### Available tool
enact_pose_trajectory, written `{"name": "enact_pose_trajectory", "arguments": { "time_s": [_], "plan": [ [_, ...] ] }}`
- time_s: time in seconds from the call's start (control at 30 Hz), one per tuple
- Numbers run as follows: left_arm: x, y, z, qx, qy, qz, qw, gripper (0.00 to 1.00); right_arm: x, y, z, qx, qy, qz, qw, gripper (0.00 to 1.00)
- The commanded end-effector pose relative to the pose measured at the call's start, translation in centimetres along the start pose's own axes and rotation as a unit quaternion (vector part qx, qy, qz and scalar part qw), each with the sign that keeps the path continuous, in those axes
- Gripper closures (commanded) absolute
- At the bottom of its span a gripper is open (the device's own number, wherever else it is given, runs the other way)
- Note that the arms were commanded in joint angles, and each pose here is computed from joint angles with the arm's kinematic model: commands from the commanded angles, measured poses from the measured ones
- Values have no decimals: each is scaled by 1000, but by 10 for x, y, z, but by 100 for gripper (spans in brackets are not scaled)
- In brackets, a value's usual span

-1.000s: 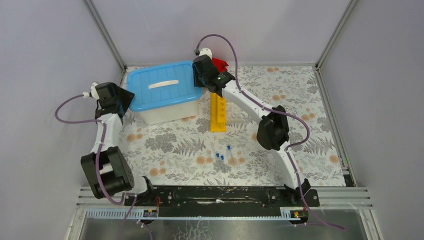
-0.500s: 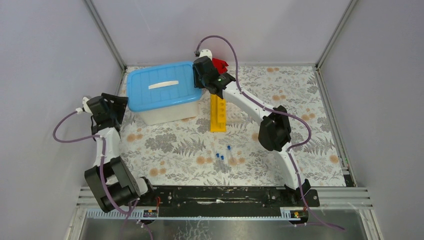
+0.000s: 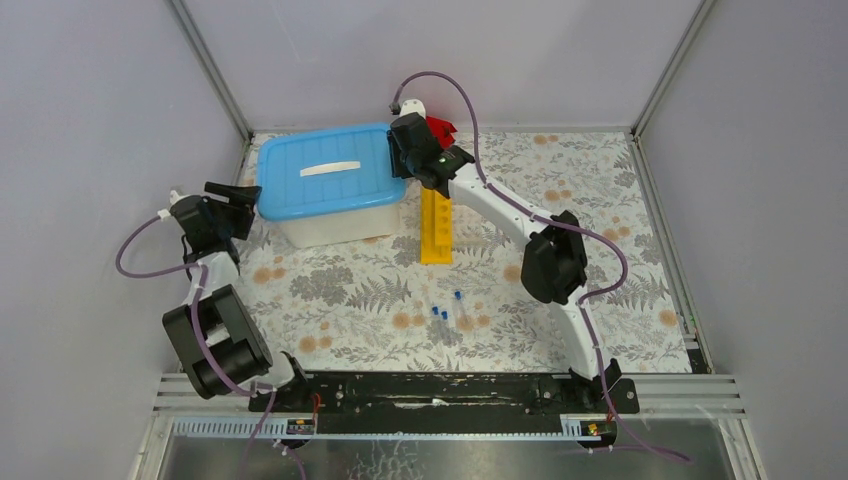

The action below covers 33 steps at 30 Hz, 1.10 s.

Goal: Organize the chemistry lab equipment
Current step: Close the lid of the storage box.

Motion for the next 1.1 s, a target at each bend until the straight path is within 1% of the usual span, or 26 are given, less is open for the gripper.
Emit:
{"name": "enact_pose_trajectory", "arguments": {
  "time_s": [0.0,0.1,0.23,0.47,0.63,0.77,0.9,1.07],
  "plan": [
    [-6,5,-10,-52,7,24,998,21,-22,-18,-2,22,-45,61,997,97],
    [-6,7,-12,-68,0,25,997,21,-20,-20,-1,26,-47,58,997,97],
    [-3,9,-14,-84,-10,20,996,18,-19,-22,-4,24,-52,57,997,97],
    [3,16,-13,-107,-31,16,994,18,-20,-22,-12,38,-59,60,996,97],
    [4,23,-13,-131,-38,21,990,18,-19,-25,-20,48,-79,61,994,97],
    [3,26,-16,-159,-35,33,986,21,-17,-25,-24,62,-87,64,992,97],
    [1,25,-22,-183,-29,45,982,27,-18,-22,-31,65,-89,69,992,98],
    [-2,18,-27,-193,-25,51,979,35,-16,-20,-43,54,-79,70,993,98]
  ]
}}
Point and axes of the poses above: each gripper's point midway between its finger pads, its own y axis out along the fingers, its own z axis along the line the jaws close on, x = y × z, the point moved 4 cm from there along -y, back along the fingers, and after that the axes turned 4 degrees about -y, right-handed, at the moved point
